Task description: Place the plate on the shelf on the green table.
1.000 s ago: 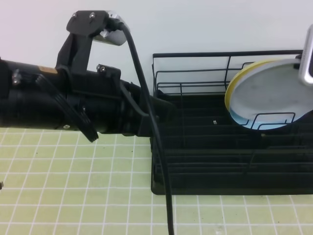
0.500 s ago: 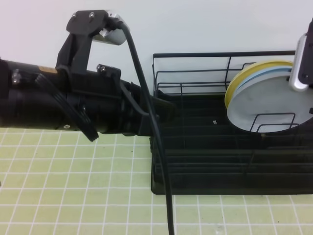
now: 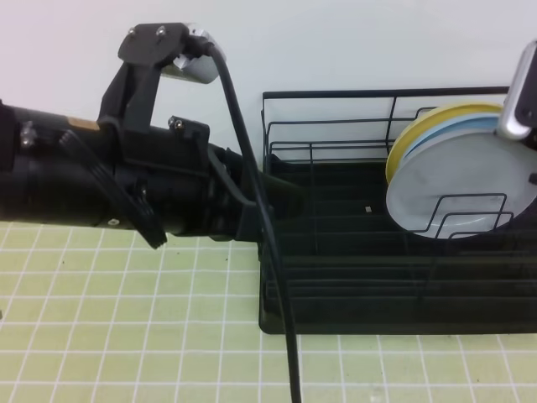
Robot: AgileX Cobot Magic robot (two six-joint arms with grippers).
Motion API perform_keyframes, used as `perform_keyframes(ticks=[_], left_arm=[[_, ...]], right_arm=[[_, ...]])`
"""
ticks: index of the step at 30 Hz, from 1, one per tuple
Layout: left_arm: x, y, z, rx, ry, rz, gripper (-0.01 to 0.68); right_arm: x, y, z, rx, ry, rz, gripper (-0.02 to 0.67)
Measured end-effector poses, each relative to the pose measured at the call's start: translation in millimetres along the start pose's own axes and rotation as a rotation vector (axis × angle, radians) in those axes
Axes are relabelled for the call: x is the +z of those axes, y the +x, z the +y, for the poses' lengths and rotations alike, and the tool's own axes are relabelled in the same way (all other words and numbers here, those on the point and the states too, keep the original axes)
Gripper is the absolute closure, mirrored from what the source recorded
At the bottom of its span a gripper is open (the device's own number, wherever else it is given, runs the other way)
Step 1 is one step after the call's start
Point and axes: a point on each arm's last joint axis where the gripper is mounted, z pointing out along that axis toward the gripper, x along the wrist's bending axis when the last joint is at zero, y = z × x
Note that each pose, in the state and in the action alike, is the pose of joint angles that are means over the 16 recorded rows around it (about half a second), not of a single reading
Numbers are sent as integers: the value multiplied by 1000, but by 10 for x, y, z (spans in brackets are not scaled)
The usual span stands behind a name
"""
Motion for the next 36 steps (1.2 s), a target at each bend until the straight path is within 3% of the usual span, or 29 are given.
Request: perform_keyframes(ticks=[7, 14, 20, 27, 36], left_arm=[[-1, 2, -25, 13, 27, 2, 675], [-3, 17, -85, 37, 89, 15, 675], [-9, 43, -183, 44, 136, 35, 675], [-46, 89, -403, 33, 125, 83, 675], [-224, 148, -917, 15, 8, 198, 675]], right_arm=[[-336, -95, 155, 150, -61, -51, 356], [-908, -119, 381, 353, -170, -58, 471], [-1511, 15, 530, 506, -284, -62, 584], [-2172, 422, 536, 637, -422, -105, 642], [-2581, 1292, 227, 743, -525, -142, 647]])
